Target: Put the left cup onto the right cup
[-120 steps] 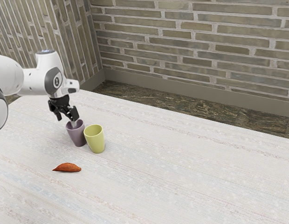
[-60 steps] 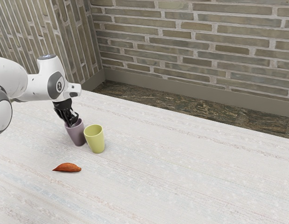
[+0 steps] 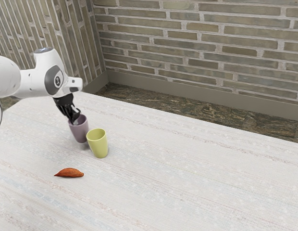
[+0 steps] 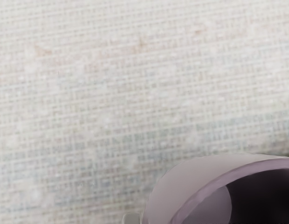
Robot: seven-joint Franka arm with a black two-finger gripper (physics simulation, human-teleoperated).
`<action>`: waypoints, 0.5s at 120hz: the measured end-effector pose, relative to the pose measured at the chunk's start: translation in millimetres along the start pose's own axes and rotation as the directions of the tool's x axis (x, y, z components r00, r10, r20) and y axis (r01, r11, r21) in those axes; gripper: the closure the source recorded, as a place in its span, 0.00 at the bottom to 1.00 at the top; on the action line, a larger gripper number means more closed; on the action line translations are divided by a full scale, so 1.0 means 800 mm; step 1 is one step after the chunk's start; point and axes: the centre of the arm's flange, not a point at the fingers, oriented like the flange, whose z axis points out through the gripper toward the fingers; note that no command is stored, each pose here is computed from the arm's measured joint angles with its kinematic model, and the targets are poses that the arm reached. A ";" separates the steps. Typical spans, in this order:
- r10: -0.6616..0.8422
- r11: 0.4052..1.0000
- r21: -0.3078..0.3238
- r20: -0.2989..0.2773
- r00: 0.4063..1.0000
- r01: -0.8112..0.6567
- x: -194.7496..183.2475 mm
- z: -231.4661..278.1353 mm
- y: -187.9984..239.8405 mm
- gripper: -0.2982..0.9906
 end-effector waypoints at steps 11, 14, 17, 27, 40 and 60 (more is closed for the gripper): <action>0.004 1.000 -0.004 -0.023 1.000 -0.004 -0.005 -0.034 0.002 0.84; 0.006 1.000 -0.006 -0.027 1.000 -0.006 -0.006 -0.042 0.003 0.84; 0.008 1.000 -0.008 -0.031 0.999 -0.008 -0.008 -0.051 0.004 0.84; 0.013 1.000 -0.019 -0.038 0.999 -0.013 -0.013 -0.079 0.007 0.84; 0.022 0.999 -0.042 -0.038 0.999 -0.024 -0.022 -0.112 0.015 0.84; 0.084 0.993 -0.084 -0.024 0.996 -0.086 -0.020 -0.147 0.060 0.84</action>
